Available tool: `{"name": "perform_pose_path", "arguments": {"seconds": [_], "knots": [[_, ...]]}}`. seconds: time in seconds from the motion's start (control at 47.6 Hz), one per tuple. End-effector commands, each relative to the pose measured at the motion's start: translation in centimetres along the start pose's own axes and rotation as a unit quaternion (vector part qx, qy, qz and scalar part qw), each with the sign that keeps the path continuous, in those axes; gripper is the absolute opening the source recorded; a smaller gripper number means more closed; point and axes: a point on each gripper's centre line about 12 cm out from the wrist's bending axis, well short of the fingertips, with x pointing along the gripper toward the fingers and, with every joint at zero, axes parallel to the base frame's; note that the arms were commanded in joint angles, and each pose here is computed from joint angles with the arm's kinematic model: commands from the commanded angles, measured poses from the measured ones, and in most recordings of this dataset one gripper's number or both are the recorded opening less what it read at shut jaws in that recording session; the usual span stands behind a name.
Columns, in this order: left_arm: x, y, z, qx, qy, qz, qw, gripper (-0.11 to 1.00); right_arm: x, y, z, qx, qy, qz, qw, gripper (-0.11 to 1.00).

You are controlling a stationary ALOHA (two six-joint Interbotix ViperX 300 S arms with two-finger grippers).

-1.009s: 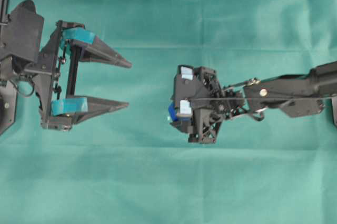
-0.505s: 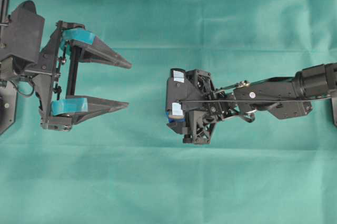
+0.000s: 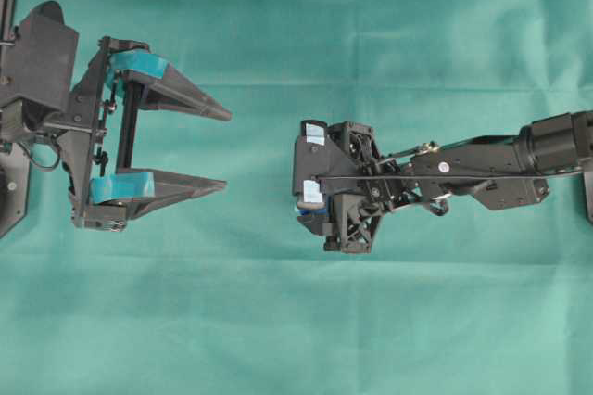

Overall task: Handover the blue block to the right arm after grasping it with the left arm, then place it in the designated position.
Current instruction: 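Lower the cube onto the table with the right gripper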

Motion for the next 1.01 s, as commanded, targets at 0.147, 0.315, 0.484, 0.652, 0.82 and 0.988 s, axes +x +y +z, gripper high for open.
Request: {"name": "perform_pose_path", "arguments": {"seconds": [0.147, 0.315, 0.484, 0.652, 0.82, 0.988], "knots": [[-0.13, -0.12, 0.84, 0.002, -0.013, -0.002, 0.9999, 1.0, -0.67, 0.39, 1.56, 0.003, -0.026, 0.01, 0.9996, 0.64], [-0.18, -0.12, 0.86, 0.002, -0.013, -0.002, 0.9999, 1.0, -0.68, 0.42, 1.63, 0.004, -0.027, 0.011, 0.9996, 0.65], [-0.18, -0.17, 0.86, 0.002, -0.013, -0.003, 0.9999, 1.0, -0.55, 0.37, 1.72, 0.017, -0.026, 0.009, 0.9995, 0.83], [-0.18, -0.17, 0.86, 0.002, -0.013, -0.003, 0.9999, 1.0, -0.6, 0.37, 1.75, 0.021, -0.026, 0.009, 0.9994, 0.93], [-0.18, -0.17, 0.86, 0.002, -0.013, -0.003, 0.9999, 1.0, -0.61, 0.37, 1.76, 0.02, -0.027, 0.01, 0.9994, 0.93], [-0.18, -0.12, 0.86, 0.002, -0.013, -0.002, 0.9999, 1.0, -0.62, 0.41, 1.86, 0.018, -0.029, 0.011, 0.9994, 0.92]]}}
